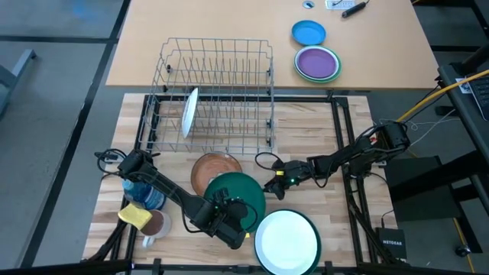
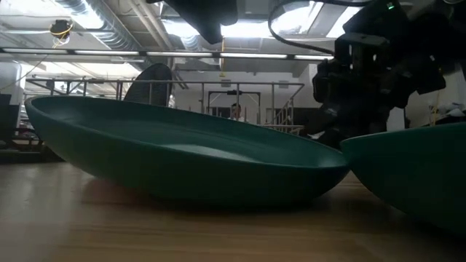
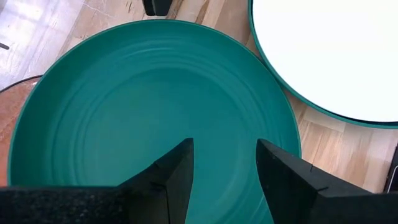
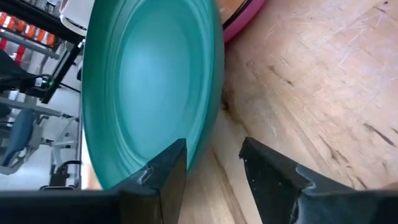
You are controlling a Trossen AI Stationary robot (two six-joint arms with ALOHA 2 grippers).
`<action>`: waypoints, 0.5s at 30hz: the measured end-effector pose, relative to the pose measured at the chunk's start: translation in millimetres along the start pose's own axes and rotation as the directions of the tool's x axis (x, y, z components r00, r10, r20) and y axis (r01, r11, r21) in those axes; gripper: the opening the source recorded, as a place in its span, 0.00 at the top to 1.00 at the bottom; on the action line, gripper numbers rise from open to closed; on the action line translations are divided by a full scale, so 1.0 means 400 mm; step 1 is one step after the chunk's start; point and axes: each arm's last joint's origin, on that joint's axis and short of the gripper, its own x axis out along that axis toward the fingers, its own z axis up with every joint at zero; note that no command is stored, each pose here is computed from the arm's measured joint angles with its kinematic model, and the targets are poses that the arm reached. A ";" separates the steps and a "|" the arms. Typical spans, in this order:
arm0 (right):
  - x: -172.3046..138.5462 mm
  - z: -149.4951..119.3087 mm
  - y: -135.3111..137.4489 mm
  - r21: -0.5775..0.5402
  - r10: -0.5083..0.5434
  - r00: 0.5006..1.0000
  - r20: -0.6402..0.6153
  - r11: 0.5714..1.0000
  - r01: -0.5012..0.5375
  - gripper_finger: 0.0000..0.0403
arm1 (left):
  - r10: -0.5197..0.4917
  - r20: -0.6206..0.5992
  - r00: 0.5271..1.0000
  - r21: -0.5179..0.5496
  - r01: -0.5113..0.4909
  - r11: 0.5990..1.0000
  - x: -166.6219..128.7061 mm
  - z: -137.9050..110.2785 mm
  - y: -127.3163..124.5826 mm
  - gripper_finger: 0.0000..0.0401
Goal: Sort dishes
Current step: Put the top green plate on the dish rack
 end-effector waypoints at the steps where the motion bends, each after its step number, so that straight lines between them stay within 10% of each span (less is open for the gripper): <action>1: 0.001 -0.006 0.005 -0.007 -0.001 1.000 0.000 1.000 0.001 0.59 | 0.000 0.000 1.000 0.000 0.000 1.000 0.000 0.000 0.000 0.60; 15: 0.002 -0.034 0.024 -0.036 -0.081 0.993 0.087 0.996 0.085 0.59 | 0.000 0.001 1.000 0.000 0.000 1.000 0.000 0.000 0.000 0.60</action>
